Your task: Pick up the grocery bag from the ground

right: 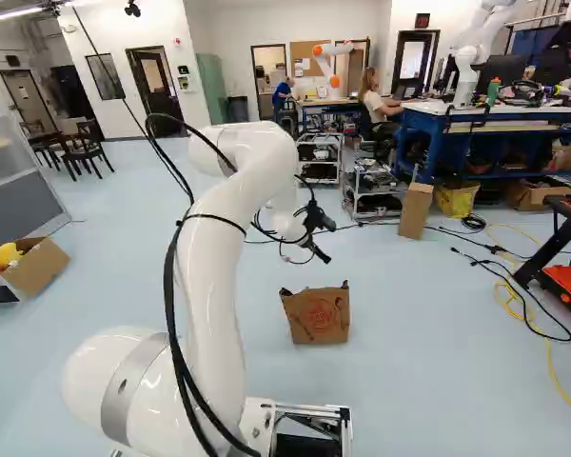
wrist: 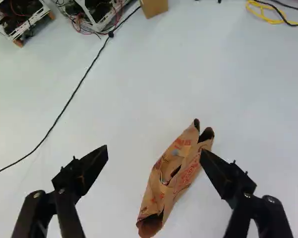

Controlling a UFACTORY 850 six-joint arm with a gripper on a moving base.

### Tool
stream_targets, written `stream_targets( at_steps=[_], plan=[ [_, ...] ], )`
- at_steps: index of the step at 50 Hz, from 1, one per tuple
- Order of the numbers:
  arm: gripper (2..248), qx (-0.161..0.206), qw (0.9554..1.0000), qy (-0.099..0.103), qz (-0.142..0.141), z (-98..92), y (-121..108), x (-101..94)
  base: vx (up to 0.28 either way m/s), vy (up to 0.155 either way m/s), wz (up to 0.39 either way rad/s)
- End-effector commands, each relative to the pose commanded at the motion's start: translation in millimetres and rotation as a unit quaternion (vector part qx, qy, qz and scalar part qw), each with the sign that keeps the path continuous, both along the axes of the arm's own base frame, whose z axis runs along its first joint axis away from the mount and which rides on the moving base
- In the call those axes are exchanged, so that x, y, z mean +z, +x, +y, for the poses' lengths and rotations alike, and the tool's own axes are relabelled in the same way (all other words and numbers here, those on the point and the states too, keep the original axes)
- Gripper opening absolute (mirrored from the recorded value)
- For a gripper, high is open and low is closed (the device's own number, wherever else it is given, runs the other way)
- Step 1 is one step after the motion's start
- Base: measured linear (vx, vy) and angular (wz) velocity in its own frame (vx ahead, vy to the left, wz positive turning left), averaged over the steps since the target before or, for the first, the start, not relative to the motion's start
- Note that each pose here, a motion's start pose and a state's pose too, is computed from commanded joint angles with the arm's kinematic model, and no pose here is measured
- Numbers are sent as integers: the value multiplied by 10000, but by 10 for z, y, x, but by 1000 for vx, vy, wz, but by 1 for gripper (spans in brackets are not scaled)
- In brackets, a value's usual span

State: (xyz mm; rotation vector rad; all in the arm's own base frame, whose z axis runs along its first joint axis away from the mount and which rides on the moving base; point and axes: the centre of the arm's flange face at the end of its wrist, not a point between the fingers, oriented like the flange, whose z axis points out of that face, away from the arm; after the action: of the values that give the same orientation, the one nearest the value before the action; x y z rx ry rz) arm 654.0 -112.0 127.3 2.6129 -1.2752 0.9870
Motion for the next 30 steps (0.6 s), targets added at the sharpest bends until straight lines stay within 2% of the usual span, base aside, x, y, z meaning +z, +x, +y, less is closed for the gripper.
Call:
stream_targets(
  at_steps=[14,30],
  plan=[
    [247,-335,9987,344,150,-137,102,-262,0,0,0],
    [247,-642,9946,758,296,-239,213,-557,0,0,0]
  ],
)
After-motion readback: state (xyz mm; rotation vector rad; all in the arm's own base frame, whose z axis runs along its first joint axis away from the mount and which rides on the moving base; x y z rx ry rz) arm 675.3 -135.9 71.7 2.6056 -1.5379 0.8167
